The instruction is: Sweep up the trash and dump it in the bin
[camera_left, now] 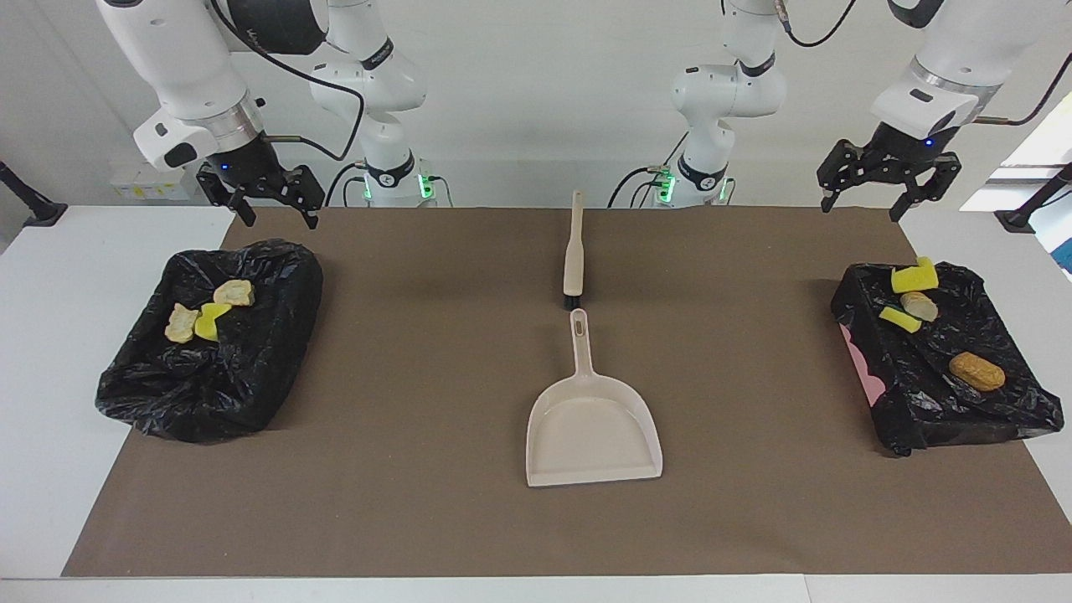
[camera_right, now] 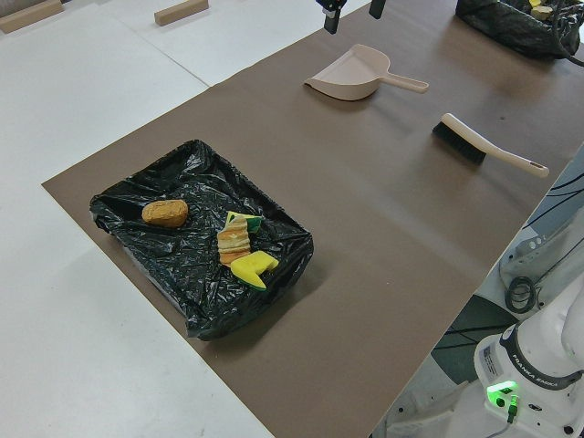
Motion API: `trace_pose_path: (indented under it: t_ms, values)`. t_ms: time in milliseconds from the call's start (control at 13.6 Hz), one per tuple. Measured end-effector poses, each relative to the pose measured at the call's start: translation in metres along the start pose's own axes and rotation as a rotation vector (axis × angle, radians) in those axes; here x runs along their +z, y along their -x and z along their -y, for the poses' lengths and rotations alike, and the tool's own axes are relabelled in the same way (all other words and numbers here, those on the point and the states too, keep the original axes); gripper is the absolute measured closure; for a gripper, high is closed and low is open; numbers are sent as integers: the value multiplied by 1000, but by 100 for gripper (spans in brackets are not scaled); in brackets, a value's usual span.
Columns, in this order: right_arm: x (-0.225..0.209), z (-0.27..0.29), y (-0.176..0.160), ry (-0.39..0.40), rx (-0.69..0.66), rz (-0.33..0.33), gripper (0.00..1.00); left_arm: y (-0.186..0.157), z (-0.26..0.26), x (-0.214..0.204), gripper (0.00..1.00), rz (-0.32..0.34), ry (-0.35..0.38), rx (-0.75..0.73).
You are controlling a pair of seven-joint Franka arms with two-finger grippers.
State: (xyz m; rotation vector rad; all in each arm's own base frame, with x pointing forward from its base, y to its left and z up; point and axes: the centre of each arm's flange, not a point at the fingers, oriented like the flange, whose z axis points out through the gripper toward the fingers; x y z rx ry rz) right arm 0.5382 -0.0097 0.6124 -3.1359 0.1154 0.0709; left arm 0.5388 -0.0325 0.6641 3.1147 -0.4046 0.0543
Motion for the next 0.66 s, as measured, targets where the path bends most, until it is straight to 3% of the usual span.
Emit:
trace_pose_path:
  t_ms: [661]
  values:
    - [0, 0, 0, 0, 0, 0, 0, 1, 1, 0, 0, 2, 0, -40]
